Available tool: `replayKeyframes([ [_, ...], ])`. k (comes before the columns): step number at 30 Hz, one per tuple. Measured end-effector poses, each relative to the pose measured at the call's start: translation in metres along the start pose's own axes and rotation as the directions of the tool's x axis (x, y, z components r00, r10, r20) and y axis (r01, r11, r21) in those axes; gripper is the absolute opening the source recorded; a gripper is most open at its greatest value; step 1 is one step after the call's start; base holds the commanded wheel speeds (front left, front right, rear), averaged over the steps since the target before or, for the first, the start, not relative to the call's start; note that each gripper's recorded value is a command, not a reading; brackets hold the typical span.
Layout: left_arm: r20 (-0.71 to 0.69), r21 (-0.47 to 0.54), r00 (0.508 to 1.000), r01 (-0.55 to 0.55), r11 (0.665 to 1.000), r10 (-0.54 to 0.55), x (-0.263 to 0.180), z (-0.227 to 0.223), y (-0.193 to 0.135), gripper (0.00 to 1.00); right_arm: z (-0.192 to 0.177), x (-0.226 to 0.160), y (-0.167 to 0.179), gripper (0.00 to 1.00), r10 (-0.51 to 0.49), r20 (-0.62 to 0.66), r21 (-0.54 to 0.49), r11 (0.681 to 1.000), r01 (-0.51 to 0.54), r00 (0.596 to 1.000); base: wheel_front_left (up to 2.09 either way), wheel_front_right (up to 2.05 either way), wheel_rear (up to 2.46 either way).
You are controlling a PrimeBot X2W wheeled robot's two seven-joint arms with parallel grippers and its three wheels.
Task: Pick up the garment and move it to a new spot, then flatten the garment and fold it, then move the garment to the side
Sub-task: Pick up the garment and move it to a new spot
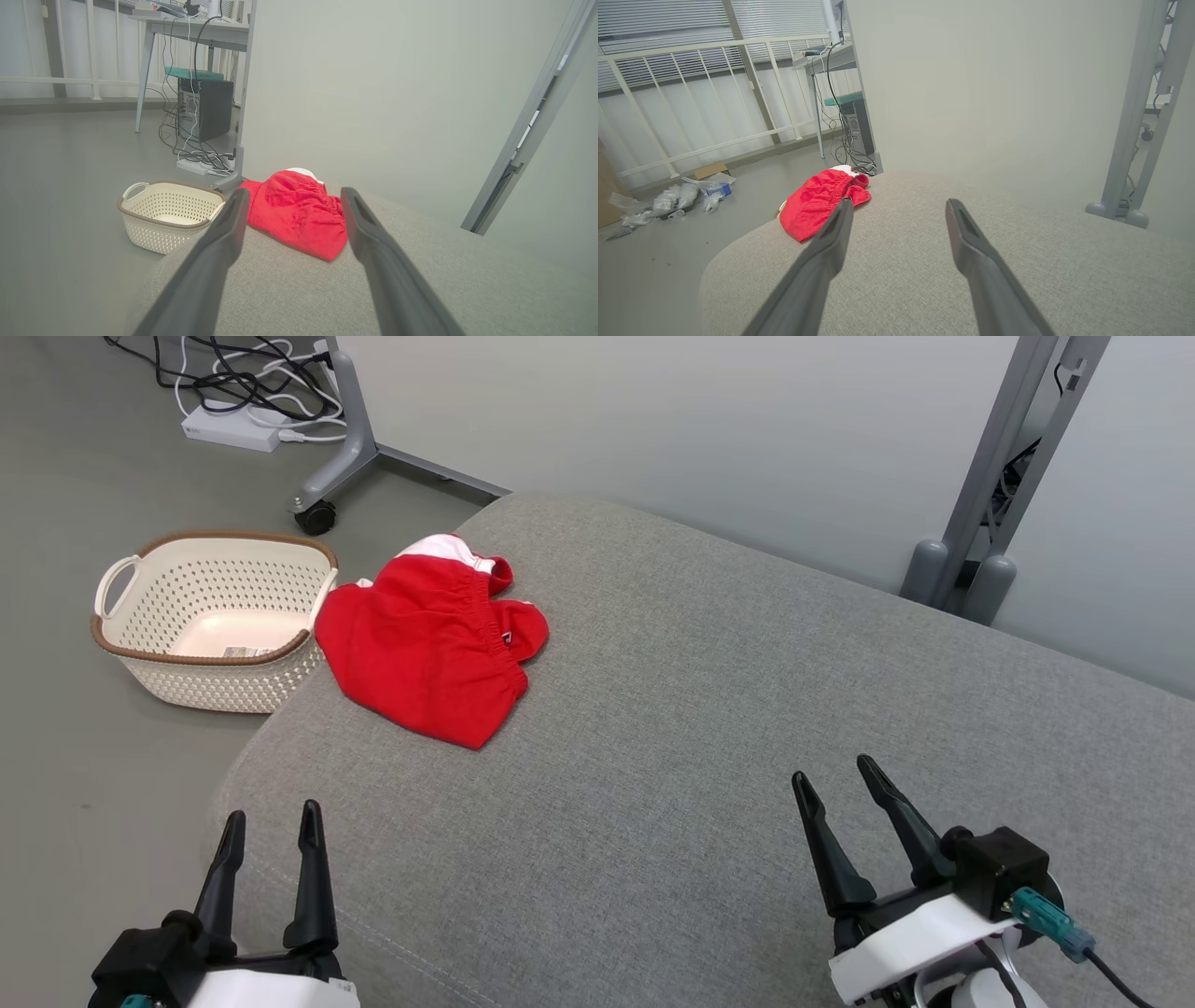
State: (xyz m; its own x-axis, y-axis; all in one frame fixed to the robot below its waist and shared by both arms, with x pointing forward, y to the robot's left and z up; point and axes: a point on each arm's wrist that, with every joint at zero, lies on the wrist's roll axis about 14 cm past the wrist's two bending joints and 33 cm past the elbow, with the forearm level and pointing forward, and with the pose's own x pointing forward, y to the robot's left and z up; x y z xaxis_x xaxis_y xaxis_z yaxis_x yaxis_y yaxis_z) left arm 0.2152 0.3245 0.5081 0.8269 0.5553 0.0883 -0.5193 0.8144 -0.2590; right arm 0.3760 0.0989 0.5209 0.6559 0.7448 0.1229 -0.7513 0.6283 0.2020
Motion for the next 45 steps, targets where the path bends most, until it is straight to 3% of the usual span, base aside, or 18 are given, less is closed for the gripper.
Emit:
replayKeyframes([
  [17, 0.026, -0.002, 1.0, 0.012, 1.0, -0.012, 0.007, 0.008, 0.0, 1.0, -0.007, -0.009, -0.005, 1.0, -0.021, -0.018, -0.006, 1.0, 0.021, 1.0, 0.0, 0.0, 0.0],
  [26, 0.077, 0.068, 0.995, 0.054, 0.996, -0.059, 0.072, 0.031, -0.011, 1.0, -0.008, -0.007, -0.031, 1.0, -0.041, -0.006, -0.036, 0.998, 0.041, 0.999, 0.0, 0.0, 0.0],
  [31, -0.032, 0.139, 0.998, 0.051, 0.989, -0.047, 0.12, 0.012, -0.007, 1.0, -0.011, 0.001, -0.041, 1.0, -0.022, 0.0, -0.049, 0.999, 0.022, 1.0, 0.0, 0.0, 0.0],
  [37, -0.229, 0.108, 0.973, 0.044, 0.993, -0.018, 0.183, -0.013, -0.016, 1.0, -0.01, 0.007, -0.067, 1.0, -0.042, 0.025, -0.062, 0.997, 0.044, 0.999, 0.0, 0.0, 0.0],
  [41, -0.382, 0.158, 0.924, 0.086, 0.984, -0.02, 0.208, -0.042, -0.032, 1.0, -0.012, 0.006, -0.087, 1.0, -0.074, 0.031, -0.066, 0.995, 0.075, 0.997, 0.0, 0.0, 0.0],
  [45, -0.558, 0.18, 0.83, 0.132, 0.975, -0.01, 0.215, -0.086, -0.048, 1.0, -0.022, -0.001, -0.105, 1.0, -0.111, 0.015, -0.062, 0.992, 0.112, 0.994, 0.0, 0.0, 0.0],
])
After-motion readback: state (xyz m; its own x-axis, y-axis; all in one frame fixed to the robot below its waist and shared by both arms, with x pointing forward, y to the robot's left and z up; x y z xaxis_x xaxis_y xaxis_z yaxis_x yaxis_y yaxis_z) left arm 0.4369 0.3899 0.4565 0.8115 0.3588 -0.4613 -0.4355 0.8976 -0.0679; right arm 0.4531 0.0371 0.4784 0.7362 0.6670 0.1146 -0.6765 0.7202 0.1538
